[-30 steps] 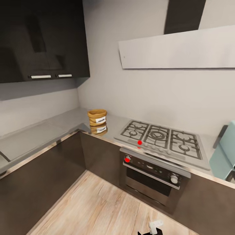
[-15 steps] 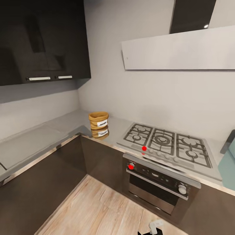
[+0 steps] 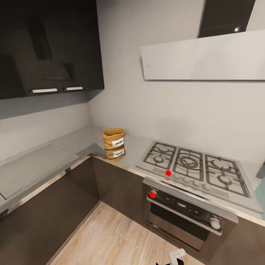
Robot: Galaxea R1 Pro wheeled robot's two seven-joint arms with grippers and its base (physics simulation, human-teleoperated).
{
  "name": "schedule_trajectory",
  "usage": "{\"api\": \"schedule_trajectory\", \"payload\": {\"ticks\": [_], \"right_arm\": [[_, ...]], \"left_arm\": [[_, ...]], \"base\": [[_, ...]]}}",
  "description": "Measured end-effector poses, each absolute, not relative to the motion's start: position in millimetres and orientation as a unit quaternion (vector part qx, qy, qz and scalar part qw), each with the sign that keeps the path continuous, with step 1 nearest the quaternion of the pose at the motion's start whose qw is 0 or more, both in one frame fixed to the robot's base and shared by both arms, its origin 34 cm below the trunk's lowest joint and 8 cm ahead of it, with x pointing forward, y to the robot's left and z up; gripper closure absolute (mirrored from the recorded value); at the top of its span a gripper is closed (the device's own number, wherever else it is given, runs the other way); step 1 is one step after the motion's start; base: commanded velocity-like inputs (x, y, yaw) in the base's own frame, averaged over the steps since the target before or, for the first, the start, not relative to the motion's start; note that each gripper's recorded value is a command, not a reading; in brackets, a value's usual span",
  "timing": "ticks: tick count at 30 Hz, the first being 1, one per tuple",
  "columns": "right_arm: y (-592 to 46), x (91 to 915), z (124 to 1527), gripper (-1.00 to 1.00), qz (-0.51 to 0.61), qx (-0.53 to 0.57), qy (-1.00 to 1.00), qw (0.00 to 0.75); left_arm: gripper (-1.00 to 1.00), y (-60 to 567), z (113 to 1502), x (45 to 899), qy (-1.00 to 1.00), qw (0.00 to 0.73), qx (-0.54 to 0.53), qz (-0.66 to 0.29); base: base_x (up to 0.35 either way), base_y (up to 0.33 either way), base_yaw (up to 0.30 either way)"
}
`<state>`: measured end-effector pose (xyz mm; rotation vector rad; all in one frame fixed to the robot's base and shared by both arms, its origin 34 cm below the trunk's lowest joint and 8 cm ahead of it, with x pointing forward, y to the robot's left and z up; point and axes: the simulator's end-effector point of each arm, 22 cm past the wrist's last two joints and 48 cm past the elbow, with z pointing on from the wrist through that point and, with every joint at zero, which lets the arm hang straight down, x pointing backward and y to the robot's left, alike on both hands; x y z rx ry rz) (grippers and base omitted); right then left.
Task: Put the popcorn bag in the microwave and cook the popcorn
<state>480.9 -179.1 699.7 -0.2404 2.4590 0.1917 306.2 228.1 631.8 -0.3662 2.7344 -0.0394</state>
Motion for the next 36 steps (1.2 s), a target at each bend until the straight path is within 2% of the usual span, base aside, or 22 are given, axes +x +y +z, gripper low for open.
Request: {"api": "schedule_trajectory", "payload": {"ticks": [7,16,25,36], "right_arm": [[-179.0,468.1,699.3,-1.00,0.074,-0.092,0.941,0.318],[-178.8,465.7,700.2,-1.00,0.074,-0.093,0.941,0.318],[-179.0,466.0,700.0,-1.00,0.073,-0.093,0.941,0.318],[-175.3,465.8,700.2,-1.00,0.075,-0.092,0.941,0.318]], "left_arm": [[-1.00,225.4,636.3,303.3,0.973,0.189,-0.131,-0.016],[-1.00,226.4,637.7,302.2,0.973,0.190,-0.130,-0.015],[-1.00,225.1,637.6,302.4,0.973,0.189,-0.130,-0.016],[-1.00,227.5,636.3,295.1,0.975,0.188,-0.116,-0.014]], "base": [[0.045,0.023,0.000],[0.283,0.000,0.000],[0.028,0.000,0.000],[0.152,0.087,0.000]]}}
